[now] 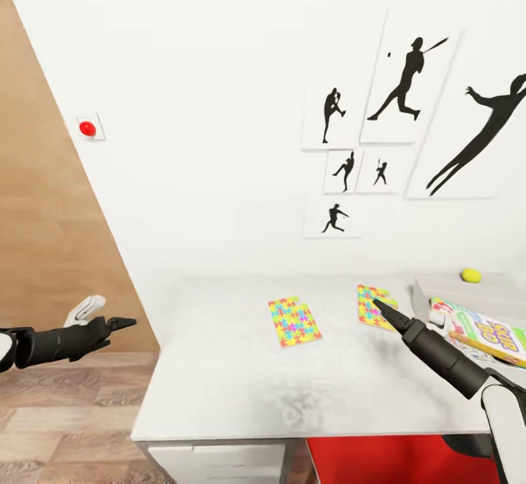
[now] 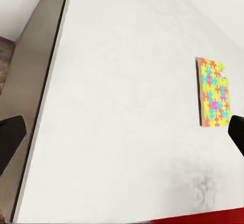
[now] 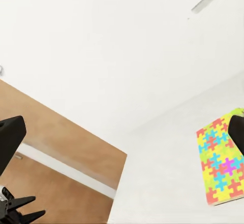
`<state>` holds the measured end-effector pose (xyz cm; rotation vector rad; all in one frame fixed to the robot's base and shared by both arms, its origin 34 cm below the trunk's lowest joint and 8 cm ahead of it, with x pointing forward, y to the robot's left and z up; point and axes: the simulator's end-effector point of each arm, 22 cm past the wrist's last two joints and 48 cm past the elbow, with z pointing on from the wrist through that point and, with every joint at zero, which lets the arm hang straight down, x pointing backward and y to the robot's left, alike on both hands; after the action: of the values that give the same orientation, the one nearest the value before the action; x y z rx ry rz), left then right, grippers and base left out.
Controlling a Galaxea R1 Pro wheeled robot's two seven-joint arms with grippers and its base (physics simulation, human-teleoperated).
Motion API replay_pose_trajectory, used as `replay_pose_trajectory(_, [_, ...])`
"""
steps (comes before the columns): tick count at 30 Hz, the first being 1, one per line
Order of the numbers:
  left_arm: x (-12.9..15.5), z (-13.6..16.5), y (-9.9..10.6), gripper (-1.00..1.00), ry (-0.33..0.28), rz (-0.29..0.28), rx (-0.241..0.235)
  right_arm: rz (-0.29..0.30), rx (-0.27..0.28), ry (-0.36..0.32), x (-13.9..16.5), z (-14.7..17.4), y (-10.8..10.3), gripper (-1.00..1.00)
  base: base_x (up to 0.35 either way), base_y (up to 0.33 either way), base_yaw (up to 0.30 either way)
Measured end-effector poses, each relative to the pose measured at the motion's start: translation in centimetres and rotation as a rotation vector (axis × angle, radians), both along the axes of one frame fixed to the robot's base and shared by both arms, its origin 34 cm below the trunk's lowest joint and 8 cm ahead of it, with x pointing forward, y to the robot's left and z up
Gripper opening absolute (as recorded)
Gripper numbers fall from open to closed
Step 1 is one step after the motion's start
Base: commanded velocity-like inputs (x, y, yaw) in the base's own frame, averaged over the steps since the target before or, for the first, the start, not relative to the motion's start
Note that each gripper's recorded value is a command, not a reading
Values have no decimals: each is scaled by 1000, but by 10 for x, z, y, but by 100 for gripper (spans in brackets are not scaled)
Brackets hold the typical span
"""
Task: Put all the toys in the child's room - the three board games (two on the bed and one on the table), the two jigsaw puzzles on the table, and the tennis ball on the table - inside the toy box on the table in the child's room.
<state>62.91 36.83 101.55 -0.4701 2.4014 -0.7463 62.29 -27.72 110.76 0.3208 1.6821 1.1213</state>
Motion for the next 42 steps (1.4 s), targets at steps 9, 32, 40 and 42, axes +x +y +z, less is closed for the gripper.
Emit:
replay_pose_trajectory(9, [0,5,1,100,-9,1,3,-1,-1,-10,-1,5,0,100,-5,41,152])
replay_pose_trajectory(32, [0,5,1,100,-11,1,3,6,-22,22,1,-5,11,100,0,76,5])
replay_pose_trajectory(40, [0,5,1,100,-11,1,2,-5,-169,179,18,-46,42,100,0,4,0])
replay_pose_trajectory(42, [0,5,1,100,-11,1,2,-22,-202,200,30,-45,43,100,0,0,0])
